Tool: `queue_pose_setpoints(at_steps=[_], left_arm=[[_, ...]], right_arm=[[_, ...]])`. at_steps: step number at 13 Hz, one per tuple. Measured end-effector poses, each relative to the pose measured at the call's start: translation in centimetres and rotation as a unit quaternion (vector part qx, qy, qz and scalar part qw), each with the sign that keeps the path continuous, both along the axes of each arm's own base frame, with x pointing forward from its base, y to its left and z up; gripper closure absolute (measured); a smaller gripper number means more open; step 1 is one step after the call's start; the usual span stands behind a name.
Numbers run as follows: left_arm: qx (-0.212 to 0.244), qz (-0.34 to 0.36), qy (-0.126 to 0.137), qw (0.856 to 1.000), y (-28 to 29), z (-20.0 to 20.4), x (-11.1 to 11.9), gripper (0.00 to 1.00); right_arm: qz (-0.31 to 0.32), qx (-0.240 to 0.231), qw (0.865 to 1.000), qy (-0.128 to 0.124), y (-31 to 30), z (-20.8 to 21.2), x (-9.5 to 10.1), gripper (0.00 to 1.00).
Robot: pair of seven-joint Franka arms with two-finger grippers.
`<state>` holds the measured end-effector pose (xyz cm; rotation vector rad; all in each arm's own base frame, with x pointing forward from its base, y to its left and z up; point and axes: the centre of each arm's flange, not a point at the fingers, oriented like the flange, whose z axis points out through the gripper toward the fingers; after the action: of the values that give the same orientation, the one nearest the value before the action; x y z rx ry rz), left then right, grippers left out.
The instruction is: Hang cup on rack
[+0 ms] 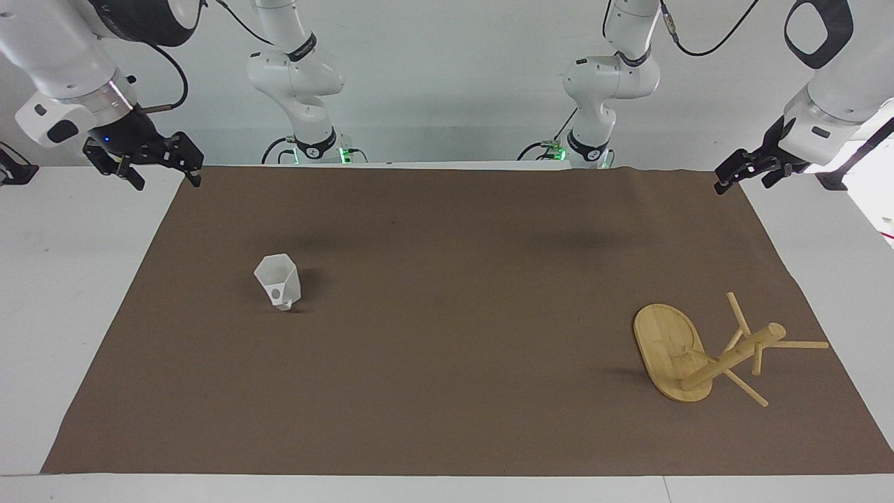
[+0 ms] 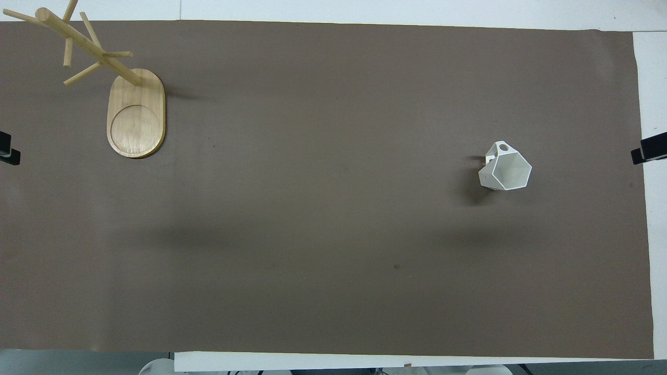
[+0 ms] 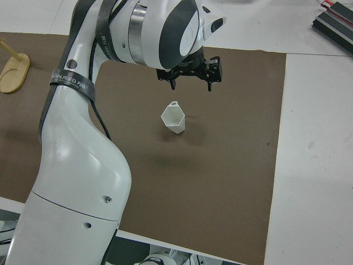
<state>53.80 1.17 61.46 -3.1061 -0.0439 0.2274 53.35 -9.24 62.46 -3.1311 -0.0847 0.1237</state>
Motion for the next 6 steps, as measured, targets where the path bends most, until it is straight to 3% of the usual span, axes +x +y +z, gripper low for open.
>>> queue_pose_setpoints(at_steps=[6], left_arm=[[0.000,0.000,0.000,1.000,0.00,0.00,0.00,0.00]], right_arm=[[-0.011,-0.001,1.000,0.000,-0.13,0.00,-0.02,0.00]])
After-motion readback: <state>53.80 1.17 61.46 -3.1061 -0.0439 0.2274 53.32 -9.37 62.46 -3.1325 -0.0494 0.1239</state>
